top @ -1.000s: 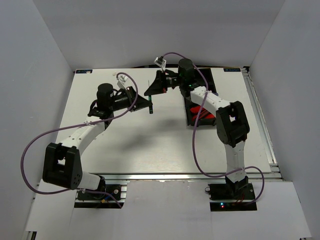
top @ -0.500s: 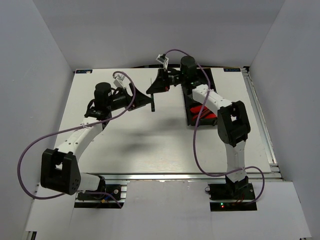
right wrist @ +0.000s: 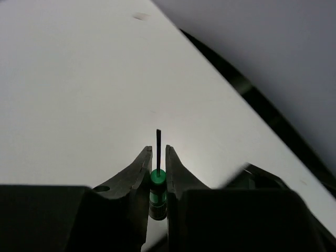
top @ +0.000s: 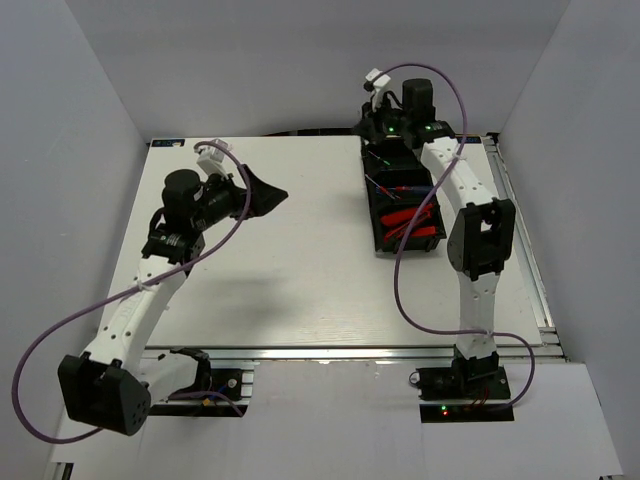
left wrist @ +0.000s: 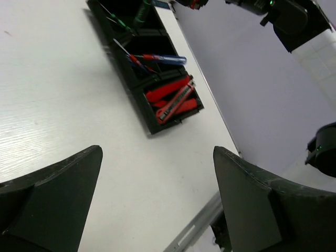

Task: Sort the tools into containers

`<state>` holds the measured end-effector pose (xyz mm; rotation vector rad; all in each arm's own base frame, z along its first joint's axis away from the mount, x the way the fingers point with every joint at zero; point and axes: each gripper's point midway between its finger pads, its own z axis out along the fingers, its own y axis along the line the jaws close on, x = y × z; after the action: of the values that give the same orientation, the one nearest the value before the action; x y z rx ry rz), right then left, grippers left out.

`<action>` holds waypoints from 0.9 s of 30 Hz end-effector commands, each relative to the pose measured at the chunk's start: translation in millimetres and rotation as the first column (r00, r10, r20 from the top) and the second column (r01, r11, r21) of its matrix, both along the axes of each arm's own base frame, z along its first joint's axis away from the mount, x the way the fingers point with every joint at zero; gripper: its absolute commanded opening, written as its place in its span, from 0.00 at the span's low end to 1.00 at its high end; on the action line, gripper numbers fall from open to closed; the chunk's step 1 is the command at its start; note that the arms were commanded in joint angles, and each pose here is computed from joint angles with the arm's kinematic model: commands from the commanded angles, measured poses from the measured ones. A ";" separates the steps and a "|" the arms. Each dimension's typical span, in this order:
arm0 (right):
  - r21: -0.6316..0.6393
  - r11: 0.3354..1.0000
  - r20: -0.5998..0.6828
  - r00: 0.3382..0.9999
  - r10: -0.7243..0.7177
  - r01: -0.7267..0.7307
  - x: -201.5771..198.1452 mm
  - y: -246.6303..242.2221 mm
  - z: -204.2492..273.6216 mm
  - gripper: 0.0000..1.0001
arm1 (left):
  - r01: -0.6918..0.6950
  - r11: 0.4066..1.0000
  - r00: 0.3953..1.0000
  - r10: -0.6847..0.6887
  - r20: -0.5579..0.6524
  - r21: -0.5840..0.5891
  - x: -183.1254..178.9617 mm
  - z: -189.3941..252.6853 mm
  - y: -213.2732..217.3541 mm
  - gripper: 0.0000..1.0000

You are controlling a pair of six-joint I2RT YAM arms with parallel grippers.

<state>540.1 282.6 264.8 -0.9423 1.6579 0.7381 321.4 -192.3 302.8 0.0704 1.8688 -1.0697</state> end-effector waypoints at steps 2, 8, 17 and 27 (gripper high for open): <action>-0.250 0.904 0.255 0.925 -0.283 0.346 71.8 -92.1 -16.1 0.00 | -0.140 0.989 0.990 0.138 0.037 0.052 -3.3 3.4 26.1 0.98; -0.366 0.795 0.381 0.858 -0.345 0.483 101.5 -149.3 -38.2 0.00 | -0.155 0.986 0.988 0.154 0.006 0.058 -11.2 -9.1 30.4 0.98; -0.435 0.751 0.362 0.861 -0.358 0.496 106.1 -174.8 -78.6 0.00 | -0.167 0.984 0.986 0.169 -0.019 0.067 -14.3 -16.7 33.2 0.98; -0.408 0.780 0.349 0.871 -0.347 0.475 106.1 -167.0 -77.6 0.00 | -0.171 0.983 0.985 0.173 -0.025 0.063 -16.7 -17.0 34.0 0.98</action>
<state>640.0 111.4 172.5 -0.9261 1.8195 -0.1200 308.7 -162.6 278.0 -0.0642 1.9256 -0.9092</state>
